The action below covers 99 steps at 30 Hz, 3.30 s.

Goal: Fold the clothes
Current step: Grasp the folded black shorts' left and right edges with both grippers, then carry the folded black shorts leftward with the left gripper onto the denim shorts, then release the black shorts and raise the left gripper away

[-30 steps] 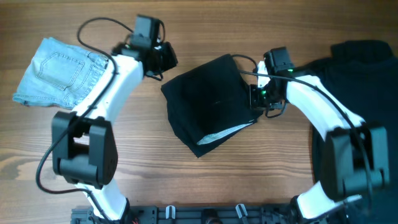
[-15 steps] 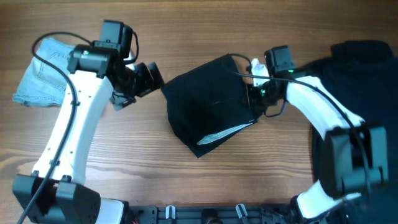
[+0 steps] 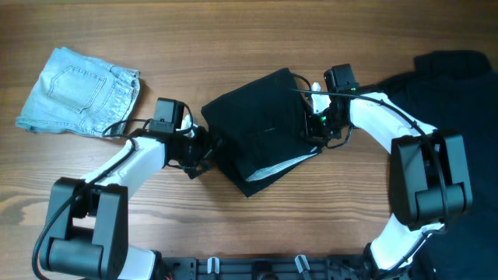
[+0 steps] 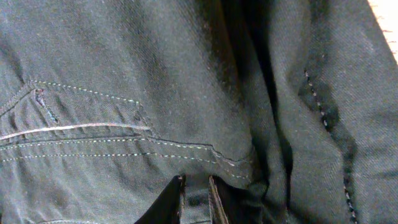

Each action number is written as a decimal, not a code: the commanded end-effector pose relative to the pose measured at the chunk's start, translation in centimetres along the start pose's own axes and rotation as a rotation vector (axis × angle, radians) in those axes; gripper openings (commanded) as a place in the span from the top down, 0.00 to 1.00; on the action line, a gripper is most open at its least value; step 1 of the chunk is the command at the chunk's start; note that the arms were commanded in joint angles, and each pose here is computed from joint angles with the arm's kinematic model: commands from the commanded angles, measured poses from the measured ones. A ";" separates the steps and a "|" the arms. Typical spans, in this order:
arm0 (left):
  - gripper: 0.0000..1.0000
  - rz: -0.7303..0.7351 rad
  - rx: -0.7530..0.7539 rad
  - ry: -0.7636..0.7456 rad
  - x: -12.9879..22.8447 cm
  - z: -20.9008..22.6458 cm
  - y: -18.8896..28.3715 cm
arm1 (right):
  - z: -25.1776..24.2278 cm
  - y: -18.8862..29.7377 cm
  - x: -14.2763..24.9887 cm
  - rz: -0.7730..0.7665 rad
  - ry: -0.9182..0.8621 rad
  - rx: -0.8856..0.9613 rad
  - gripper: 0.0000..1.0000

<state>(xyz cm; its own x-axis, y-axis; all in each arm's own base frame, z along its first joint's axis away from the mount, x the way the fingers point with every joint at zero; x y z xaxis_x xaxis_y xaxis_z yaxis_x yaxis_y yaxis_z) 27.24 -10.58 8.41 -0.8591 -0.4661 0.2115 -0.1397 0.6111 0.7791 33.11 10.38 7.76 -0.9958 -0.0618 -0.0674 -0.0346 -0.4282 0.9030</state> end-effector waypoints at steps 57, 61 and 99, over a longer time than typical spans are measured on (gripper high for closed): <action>0.00 -0.876 0.379 0.320 -17.3 15.8 26.9 | 8.8 18.6 1.0 -0.388 0.179 -0.088 0.73; 0.00 -0.864 0.302 0.328 -12.9 16.4 29.0 | 8.8 18.6 0.9 -0.391 0.181 -0.087 0.72; 0.96 -0.720 -0.321 0.334 -18.1 13.8 22.6 | 8.6 18.5 1.1 -0.383 0.148 -0.077 0.70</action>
<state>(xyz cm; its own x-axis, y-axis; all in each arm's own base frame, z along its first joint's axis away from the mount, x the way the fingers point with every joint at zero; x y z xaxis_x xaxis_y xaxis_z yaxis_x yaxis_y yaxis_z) 31.48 21.42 11.57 -0.3457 -0.8941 -0.2846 -0.2752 -0.1934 0.9417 30.80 9.99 28.18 -0.8826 -0.0094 -0.4701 -0.4018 -0.5044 0.7643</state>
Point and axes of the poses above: each gripper's point midway between its finger pads, its own y axis back along the fingers, its own z axis along the line the jaws close on, x = y × z, the point moved 8 cm from there along y, back along the fingers
